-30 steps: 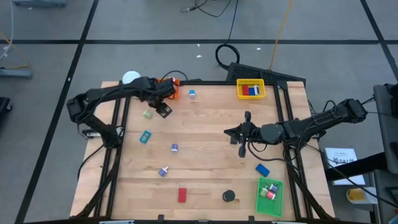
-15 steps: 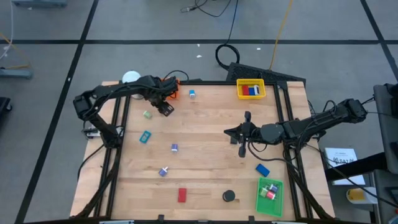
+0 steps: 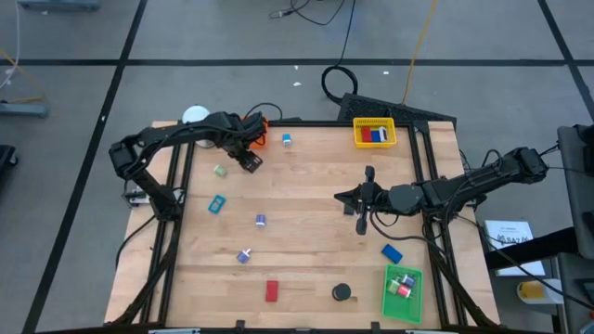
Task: Pick & Place Office items
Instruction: Put the orange hourglass into the orange basket
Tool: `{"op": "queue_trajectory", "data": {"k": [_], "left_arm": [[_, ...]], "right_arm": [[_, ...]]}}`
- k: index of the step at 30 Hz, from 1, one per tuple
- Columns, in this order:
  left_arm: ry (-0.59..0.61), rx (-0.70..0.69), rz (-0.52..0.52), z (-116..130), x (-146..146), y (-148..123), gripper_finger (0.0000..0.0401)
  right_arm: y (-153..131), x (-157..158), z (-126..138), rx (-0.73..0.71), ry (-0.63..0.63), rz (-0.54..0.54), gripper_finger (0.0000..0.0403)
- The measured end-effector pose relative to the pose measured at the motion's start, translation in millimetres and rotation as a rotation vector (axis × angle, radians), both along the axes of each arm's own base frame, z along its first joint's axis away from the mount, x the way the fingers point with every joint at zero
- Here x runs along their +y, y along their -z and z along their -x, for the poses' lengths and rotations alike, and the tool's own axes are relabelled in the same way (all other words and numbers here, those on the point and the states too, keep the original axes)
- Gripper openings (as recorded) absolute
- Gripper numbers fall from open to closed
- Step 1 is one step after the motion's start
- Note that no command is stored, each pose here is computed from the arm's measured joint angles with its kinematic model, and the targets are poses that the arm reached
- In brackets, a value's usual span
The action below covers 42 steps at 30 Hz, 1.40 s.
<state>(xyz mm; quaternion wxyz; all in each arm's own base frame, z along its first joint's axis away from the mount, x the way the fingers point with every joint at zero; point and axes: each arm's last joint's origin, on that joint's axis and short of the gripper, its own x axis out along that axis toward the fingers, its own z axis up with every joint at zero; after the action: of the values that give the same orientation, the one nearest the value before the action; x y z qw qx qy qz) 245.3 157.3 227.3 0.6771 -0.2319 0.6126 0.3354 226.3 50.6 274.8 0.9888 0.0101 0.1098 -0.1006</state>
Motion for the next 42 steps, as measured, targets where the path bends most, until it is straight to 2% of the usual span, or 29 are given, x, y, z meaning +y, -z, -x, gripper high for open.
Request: {"op": "queue_trajectory", "data": {"k": [11, 20, 26, 31, 39, 42], "left_arm": [[0.028, 0.006, 0.002, -0.3, -0.9, 0.0, 0.0216], [0.179, 0.040, 0.014, -5.3, -13.2, 0.3, 0.0303], [0.189, 0.021, 0.065, -4.2, -13.9, 0.3, 0.0335], [0.286, 0.026, 0.071, -3.1, -11.6, 0.1, 0.0332], [0.504, 0.081, 0.007, -9.3, -19.3, -0.2, 0.0308], [0.550, 0.100, -0.010, -10.8, -22.7, 1.3, 0.0300]], "right_arm": [[0.0, 0.1, 0.0, 0.000, 0.000, 0.000, 0.0004], [0.0, 0.1, 0.0, 0.000, 0.000, 0.000, 0.0004], [0.1, 0.1, 0.0, 0.001, 0.000, 0.000, 0.0004], [0.0, 0.0, 0.0, 0.000, 0.000, 0.000, 0.0004], [0.1, 0.1, 0.0, 0.001, 0.000, 0.001, 0.0004], [0.0, 0.0, 0.0, 0.000, 0.000, 0.000, 0.0004]]}}
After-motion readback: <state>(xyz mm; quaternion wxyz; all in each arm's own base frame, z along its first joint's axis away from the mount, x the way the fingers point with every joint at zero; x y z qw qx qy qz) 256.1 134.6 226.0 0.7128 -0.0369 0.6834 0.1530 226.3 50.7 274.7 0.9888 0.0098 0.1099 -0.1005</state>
